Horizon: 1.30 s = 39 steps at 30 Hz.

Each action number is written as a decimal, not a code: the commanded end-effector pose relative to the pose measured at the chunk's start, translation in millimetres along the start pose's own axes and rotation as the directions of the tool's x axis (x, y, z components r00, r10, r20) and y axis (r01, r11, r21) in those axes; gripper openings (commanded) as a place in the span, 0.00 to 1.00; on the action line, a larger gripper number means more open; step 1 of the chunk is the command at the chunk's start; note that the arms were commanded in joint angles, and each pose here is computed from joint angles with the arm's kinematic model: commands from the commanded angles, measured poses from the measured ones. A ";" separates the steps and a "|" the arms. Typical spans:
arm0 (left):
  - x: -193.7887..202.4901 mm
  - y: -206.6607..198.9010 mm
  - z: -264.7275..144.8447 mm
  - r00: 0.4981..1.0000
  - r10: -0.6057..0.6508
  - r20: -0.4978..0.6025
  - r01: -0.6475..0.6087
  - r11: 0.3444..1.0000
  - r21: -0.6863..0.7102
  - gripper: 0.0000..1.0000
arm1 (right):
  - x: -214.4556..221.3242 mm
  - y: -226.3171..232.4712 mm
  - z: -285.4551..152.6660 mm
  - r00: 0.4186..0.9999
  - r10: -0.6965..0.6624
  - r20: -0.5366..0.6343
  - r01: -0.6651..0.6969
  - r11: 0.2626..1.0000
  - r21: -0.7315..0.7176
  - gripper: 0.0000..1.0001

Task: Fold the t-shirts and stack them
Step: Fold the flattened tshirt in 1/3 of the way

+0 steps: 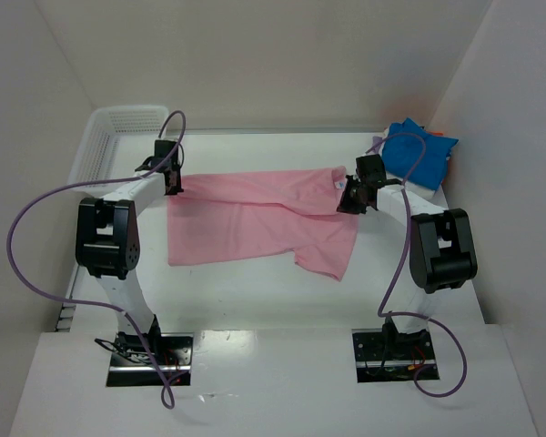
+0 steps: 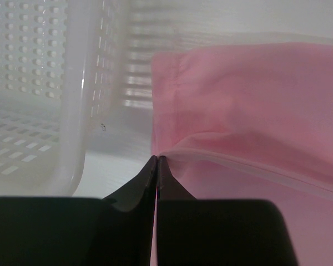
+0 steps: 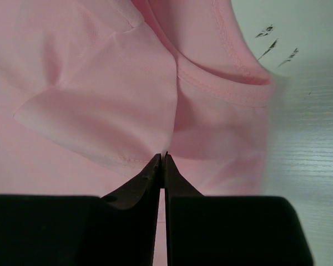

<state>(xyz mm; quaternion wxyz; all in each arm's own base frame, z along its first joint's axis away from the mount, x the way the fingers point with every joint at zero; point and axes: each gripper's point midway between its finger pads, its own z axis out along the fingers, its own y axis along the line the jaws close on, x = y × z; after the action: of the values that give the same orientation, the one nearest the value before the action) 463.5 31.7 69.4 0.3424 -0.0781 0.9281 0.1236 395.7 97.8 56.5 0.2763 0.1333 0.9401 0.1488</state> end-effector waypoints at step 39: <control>15.2 -11.6 3.0 0.999 0.002 -0.032 -0.001 0.999 0.032 0.00 | -88.5 26.5 70.1 0.995 -0.046 0.089 0.050 0.998 -0.046 0.21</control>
<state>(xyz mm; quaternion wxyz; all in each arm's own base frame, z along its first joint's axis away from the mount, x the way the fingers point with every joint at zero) 455.3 24.4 57.2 0.3254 -0.0768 0.9355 0.1141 501.0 108.9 55.8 0.3112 0.1123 0.9308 0.1557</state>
